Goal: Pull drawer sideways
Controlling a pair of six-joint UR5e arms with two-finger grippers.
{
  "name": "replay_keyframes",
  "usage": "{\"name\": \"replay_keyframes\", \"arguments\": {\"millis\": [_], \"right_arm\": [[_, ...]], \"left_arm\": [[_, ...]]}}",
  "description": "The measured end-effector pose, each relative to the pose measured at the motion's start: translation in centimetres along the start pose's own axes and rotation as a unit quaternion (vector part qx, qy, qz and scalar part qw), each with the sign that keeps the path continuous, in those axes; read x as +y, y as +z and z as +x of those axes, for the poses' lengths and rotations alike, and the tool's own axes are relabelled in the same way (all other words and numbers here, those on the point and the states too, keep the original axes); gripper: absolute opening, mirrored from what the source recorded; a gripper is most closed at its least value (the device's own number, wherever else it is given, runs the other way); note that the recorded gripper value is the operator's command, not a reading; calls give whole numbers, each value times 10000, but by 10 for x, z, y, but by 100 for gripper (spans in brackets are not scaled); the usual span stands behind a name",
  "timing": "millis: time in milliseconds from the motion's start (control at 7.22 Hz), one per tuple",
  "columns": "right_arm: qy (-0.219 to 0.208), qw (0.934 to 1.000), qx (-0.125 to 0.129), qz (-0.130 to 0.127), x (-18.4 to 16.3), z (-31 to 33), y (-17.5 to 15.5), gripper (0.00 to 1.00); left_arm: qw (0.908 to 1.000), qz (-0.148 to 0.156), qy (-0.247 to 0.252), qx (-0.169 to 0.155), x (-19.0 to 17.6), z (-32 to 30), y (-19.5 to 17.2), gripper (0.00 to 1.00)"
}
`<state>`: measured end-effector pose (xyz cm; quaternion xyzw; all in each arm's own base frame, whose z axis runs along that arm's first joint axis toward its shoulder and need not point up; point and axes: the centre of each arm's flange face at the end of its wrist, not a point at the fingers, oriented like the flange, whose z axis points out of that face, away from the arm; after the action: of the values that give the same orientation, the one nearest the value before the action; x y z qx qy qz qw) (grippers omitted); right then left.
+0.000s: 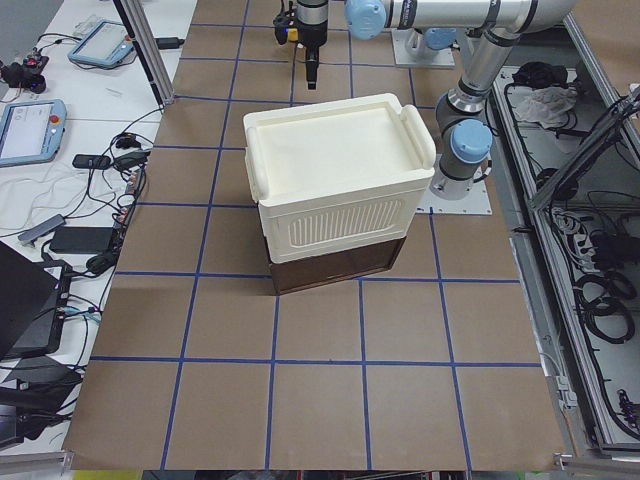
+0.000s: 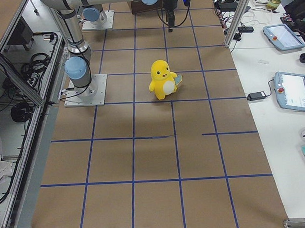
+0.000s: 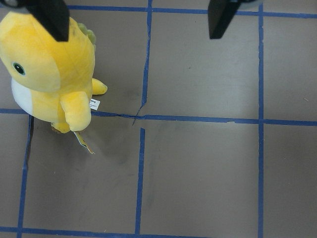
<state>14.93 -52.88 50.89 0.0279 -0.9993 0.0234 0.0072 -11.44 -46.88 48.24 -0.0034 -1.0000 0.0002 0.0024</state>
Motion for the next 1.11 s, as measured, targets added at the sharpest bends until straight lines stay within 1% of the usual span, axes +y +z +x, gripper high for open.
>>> {"name": "replay_keyframes", "arguments": {"millis": [693, 1108], "right_arm": [[4, 10000, -4, 0, 0, 0, 0, 100], [4, 10000, 1, 0, 0, 0, 0, 100]], "left_arm": [[10000, -6, 0, -15, -6, -1, 3, 100], [9999, -62, -91, -28, -7, -1, 9, 100]]}}
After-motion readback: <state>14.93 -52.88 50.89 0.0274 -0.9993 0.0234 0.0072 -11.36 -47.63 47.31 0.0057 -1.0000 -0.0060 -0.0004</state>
